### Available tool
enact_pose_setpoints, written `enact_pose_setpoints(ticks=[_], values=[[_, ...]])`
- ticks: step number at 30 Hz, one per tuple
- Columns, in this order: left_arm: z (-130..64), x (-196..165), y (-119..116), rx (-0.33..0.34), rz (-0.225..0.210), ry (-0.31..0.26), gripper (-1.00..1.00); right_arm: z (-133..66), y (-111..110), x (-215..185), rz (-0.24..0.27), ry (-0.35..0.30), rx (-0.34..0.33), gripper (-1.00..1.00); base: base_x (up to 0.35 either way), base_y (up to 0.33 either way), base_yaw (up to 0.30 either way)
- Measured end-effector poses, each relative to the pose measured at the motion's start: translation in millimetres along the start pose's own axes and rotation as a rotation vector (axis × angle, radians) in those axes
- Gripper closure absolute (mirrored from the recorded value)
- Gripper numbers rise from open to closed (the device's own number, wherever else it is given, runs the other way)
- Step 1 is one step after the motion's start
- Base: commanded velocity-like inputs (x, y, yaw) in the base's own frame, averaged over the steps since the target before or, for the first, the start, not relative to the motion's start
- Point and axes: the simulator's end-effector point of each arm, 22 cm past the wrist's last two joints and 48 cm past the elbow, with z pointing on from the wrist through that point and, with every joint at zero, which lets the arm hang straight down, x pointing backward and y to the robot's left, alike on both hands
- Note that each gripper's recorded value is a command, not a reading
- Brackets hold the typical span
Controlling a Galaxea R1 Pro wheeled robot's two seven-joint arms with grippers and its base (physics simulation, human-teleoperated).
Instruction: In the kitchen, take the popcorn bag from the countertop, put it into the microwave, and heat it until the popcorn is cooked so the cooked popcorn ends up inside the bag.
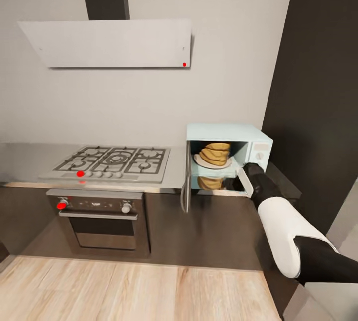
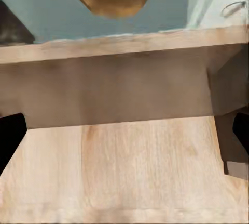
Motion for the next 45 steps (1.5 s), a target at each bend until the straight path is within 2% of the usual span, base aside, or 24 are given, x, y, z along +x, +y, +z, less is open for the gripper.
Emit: enact_pose_setpoints(ticks=[2, 4, 7, 10, 12, 13, 14, 15, 17, 18, 21, 23, 25, 26, 31, 45], values=[[0.0, 0.1, 0.2, 0.0, 0.0, 0.001, -1.0, 1.3, -5.9, 10.1, -0.001, 0.042, 0.007, -1.0, -0.344, 0.0, 0.0], [0.0, 0.0, 0.6, -0.001, 0.0, 0.001, -1.0, 9.7, -25.0, 29.9, 0.009, 0.081, 0.031, -1.0, -0.344, 0.0, 0.0], [0.0, 0.2, 0.3, 0.0, 0.001, 0.001, -1.0, 37.3, -55.5, 101.7, 0.007, 0.175, 0.08, -1.0, -0.318, 0.0, 0.0], [0.0, 0.1, 0.7, -0.001, 0.003, 0.001, -1.0, 62.7, -76.1, 175.7, 0.003, 0.22, 0.113, -1.0, -0.206, 0.0, 0.0], [-0.1, 0.2, 0.5, 0.0, 0.004, 0.001, -1.0, 81.5, -88.2, 261.6, -0.009, 0.301, 0.132, -1.0, -0.081, 0.0, 0.0], [-0.1, 0.1, 0.8, -0.001, 0.005, 0.0, -1.0, 91.3, -94.7, 325.2, -0.019, 0.35, 0.142, -1.0, -0.024, 0.0, 0.0], [-0.1, 0.2, 0.3, 0.0, 0.006, 0.001, -1.0, 95.3, -101.3, 380.8, -0.034, 0.389, 0.152, -1.0, -0.012, 0.0, 0.0], [-0.1, 0.2, 0.6, -0.001, 0.006, 0.0, -1.0, 96.9, -105.6, 419.4, -0.059, 0.401, 0.158, -1.0, -0.006, 0.0, 0.0], [-0.1, 0.1, 0.9, -0.001, 0.006, 0.0, -1.0, 95.8, -109.6, 463.5, -0.097, 0.378, 0.158, -1.0, -0.003, 0.0, 0.0], [-0.1, 0.1, 0.9, -0.001, 0.006, 0.0, -1.0, 92.5, -111.9, 482.0, -0.104, 0.387, 0.158, -1.0, -0.001, 0.0, 0.0], [-0.1, 0.0, 1.0, -0.001, 0.007, 0.0, -1.0, 66.8, -123.0, 572.2, -0.116, 0.479, 0.162, -1.0, 0.0, 0.0, 0.0], [-0.1, -0.8, 1.6, -0.002, 0.005, -0.002, -1.0, 54.8, -123.2, 606.3, -0.115, 0.505, 0.152, -1.0, 0.0, 0.0, 0.0], [-0.1, -0.7, 1.6, -0.002, 0.004, -0.001, -1.0, 23.6, -132.0, 676.0, -0.116, 0.518, 0.152, -1.0, 0.0, 0.0, 0.0], [-0.1, -0.7, 1.2, -0.001, 0.003, -0.001, -1.0, 15.4, -134.4, 691.0, -0.116, 0.508, 0.152, -1.0, 0.052, 0.0, 0.0], [-0.2, -0.8, 2.5, -0.002, 0.009, -0.001, -1.0, -1.7, -135.0, 718.5, -0.118, 0.484, 0.149, -1.0, 0.26, 0.0, 0.0], [-0.2, -1.0, 3.1, -0.003, 0.009, -0.002, -1.0, -6.3, -130.7, 726.5, -0.118, 0.486, 0.141, -1.0, 0.321, 0.0, 0.0]])
